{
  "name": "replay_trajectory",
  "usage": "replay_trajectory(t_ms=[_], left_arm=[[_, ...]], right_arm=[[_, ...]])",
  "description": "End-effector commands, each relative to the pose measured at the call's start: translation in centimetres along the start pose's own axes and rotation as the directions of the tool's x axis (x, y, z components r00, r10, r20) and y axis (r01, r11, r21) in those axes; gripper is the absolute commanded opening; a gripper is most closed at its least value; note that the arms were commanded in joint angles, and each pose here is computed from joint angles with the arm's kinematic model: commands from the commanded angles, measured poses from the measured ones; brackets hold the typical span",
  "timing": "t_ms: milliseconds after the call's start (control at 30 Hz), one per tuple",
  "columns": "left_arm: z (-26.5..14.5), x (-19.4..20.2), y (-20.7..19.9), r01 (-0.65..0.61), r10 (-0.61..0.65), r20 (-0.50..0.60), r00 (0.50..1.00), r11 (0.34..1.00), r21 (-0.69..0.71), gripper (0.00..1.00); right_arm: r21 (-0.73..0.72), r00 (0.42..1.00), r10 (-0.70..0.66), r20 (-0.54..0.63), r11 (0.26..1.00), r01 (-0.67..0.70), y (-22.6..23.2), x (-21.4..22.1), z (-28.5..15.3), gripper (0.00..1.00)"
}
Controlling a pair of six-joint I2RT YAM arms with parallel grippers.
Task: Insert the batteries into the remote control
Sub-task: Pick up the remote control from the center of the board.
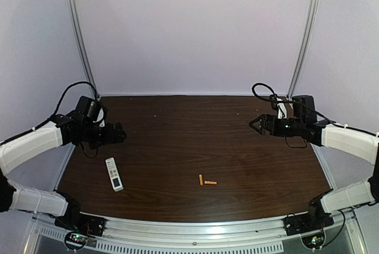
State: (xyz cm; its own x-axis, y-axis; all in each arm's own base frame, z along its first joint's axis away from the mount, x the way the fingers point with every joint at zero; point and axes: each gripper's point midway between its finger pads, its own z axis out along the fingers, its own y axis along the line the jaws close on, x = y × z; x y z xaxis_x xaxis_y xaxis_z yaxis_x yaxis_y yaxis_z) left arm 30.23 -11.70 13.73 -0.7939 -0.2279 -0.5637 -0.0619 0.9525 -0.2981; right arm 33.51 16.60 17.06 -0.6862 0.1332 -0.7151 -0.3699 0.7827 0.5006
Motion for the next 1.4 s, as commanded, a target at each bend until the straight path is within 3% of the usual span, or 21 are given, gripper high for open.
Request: replay_trajectory(t_ms=[0,133,300,533,667,933,1100,1367], left_arm=[[-0.4,4.6,3.1,0.153,-0.157,-0.064,0.985,0.986,-0.069,0.93],[-0.3,7.9,4.7,0.234,-0.245,-0.100,0.964,0.966,-0.110,0.81],[0.5,10.1,5.8,0.236,-0.259,-0.139,0.956,0.958,-0.160,0.75],[1.7,11.8,5.9,0.211,-0.240,-0.175,0.955,0.963,-0.166,0.69],[2.5,12.5,5.5,0.190,-0.218,-0.197,0.956,0.970,-0.153,0.57],[3.7,14.4,4.9,0.148,-0.188,-0.241,0.952,0.974,-0.174,0.50],[4.5,14.5,3.9,0.094,-0.133,-0.256,0.958,0.983,-0.158,0.36],[5.9,13.9,2.4,-0.055,0.023,-0.284,0.959,0.993,-0.106,0.29]], right_arm=[[-0.033,1.000,-0.006,0.017,0.999,0.007,0.6,-0.1,0.1,1.00],[-0.049,1.000,0.007,0.009,0.999,-0.007,0.6,0.3,0.4,1.00],[-0.063,1.000,0.012,0.019,0.998,-0.011,0.8,0.2,0.6,1.00],[-0.056,1.000,0.008,0.021,0.998,-0.007,0.7,0.1,0.6,1.00],[-0.061,1.000,0.010,0.017,0.998,-0.009,0.7,0.1,0.8,1.00],[-0.066,1.000,0.000,0.025,0.998,0.002,0.9,-0.3,0.7,1.00],[-0.069,1.000,-0.005,0.028,0.998,0.006,1.1,-0.5,0.5,1.00],[-0.089,0.999,-0.026,0.025,0.996,0.028,1.7,-0.6,0.1,1.00]])
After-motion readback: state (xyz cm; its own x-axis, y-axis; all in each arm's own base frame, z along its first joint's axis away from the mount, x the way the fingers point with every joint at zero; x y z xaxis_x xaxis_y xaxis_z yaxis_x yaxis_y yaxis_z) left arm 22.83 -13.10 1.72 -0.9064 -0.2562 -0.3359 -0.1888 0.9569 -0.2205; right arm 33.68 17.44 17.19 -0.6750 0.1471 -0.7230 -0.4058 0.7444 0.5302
